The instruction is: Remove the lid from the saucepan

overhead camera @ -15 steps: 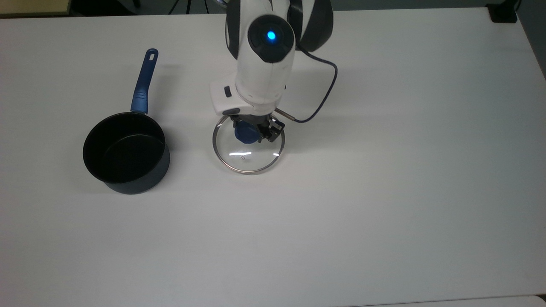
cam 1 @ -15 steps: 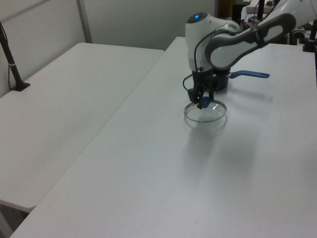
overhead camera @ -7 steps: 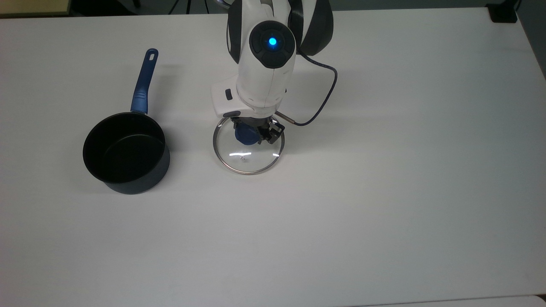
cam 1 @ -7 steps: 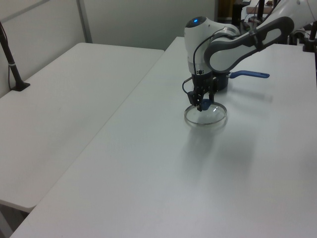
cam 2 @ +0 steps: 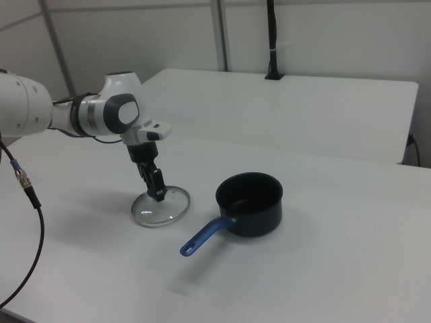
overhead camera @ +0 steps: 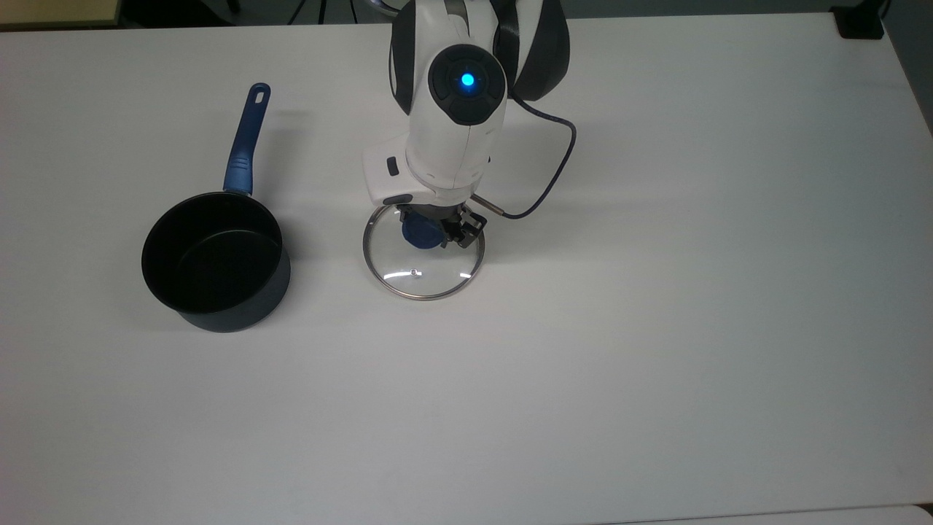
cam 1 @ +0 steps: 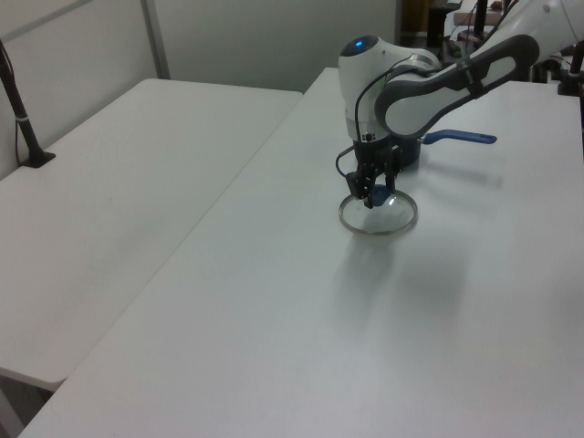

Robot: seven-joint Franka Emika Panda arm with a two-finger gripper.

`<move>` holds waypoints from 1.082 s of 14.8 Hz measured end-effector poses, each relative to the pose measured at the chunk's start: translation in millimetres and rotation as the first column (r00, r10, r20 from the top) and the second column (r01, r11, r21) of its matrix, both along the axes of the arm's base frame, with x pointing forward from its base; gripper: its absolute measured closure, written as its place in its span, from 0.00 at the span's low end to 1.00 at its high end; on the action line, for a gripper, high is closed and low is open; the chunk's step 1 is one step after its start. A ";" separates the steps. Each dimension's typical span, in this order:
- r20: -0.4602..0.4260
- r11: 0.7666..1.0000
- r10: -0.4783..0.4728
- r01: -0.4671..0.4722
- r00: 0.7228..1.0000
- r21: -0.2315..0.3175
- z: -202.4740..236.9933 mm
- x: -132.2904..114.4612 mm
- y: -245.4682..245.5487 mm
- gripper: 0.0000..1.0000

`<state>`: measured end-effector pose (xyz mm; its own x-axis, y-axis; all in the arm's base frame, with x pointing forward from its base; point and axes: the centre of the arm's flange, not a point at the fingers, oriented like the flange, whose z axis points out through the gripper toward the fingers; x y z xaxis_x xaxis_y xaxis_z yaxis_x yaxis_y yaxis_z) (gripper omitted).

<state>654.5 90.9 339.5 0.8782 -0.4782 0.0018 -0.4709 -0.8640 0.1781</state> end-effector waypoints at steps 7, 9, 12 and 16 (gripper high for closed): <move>-0.017 1.000 0.017 -0.018 1.000 -0.018 -12.0 -0.7 3.8 0.17; -0.028 0.999 0.031 -0.032 0.999 -0.031 -19.8 -1.2 7.7 0.00; -0.009 0.999 0.025 -0.025 1.000 -0.030 -9.1 2.0 3.0 0.00; 0.017 0.999 0.053 -0.053 0.998 -0.010 50.6 1.9 -25.4 0.00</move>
<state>656.4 65.5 390.1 0.9023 -0.4307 0.0210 -0.4272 -0.8863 0.1787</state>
